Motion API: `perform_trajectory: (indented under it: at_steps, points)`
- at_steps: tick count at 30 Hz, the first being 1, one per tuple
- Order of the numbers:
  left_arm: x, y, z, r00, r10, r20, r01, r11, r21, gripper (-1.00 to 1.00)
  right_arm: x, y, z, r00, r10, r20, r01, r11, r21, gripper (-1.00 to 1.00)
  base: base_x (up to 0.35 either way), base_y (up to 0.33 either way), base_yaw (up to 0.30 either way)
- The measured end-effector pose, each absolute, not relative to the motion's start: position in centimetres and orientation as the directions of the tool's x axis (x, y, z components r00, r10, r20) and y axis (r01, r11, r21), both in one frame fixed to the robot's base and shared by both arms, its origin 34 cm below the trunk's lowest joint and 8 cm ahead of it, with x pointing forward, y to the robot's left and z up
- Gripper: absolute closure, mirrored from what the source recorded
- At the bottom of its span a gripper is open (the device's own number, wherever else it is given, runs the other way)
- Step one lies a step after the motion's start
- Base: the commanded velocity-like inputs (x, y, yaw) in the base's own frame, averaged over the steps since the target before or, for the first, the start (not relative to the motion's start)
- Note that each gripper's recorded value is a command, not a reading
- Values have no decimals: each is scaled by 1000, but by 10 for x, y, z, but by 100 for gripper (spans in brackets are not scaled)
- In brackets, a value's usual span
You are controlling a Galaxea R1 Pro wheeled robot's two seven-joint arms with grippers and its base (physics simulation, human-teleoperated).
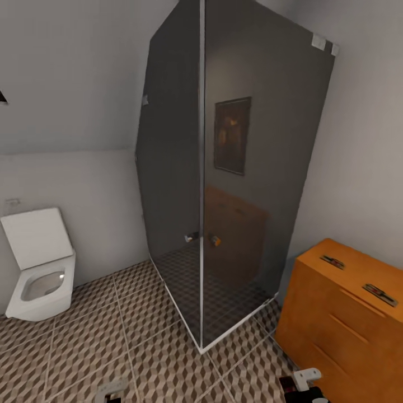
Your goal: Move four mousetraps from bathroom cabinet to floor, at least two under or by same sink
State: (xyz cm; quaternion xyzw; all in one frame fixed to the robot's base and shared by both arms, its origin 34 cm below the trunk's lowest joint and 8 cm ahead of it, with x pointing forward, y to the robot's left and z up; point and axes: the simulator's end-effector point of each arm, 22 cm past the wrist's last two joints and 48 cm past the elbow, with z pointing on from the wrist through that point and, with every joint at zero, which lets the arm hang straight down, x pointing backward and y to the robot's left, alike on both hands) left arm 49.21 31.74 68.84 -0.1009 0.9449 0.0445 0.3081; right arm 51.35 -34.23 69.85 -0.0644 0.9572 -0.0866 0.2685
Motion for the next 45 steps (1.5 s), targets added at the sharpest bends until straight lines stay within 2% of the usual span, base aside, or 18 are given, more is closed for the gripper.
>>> perform_trajectory:
  at_steps: [45]
  points:
    - [492,318,689,-789,-164,-592,-220,975,22,100,513,-342,698,-848,-170,-502,-77,977,-200,100,0,0,297]
